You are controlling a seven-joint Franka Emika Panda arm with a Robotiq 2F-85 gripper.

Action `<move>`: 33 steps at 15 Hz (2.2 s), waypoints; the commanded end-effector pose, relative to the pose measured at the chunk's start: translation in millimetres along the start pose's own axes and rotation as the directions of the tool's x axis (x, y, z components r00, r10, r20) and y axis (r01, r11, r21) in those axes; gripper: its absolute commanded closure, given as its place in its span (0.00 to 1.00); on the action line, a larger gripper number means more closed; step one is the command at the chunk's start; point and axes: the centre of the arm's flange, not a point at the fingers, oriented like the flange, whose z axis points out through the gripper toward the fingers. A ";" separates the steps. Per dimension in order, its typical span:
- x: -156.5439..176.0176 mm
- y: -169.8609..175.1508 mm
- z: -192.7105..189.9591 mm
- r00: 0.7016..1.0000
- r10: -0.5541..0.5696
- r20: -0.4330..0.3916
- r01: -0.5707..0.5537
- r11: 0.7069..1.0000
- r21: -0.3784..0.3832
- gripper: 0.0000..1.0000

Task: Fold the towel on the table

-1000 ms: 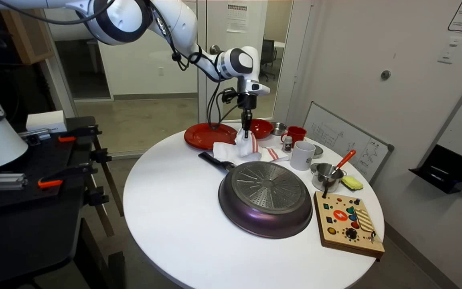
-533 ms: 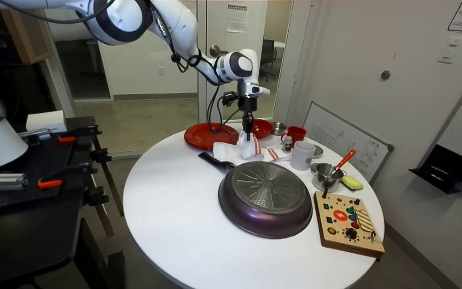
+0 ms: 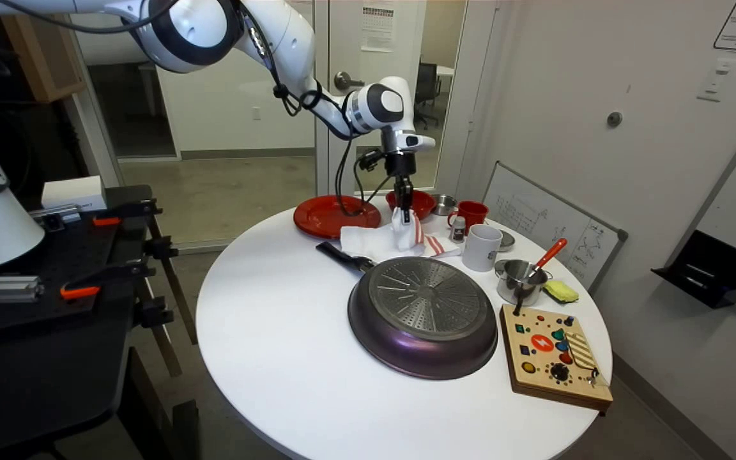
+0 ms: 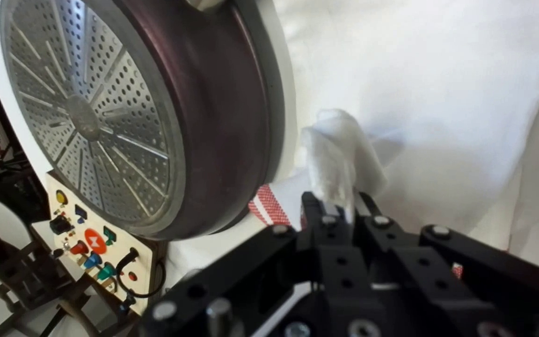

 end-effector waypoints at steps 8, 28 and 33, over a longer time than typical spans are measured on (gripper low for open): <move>55.4 -53.8 -0.9 0.930 -0.363 -0.061 0.352 0.925 -0.140 0.95; 86.8 -42.1 -51.5 0.795 -0.593 -0.130 0.431 0.702 -0.566 0.00; 100.4 18.1 -82.2 0.829 -0.558 0.027 0.526 0.763 -0.375 0.00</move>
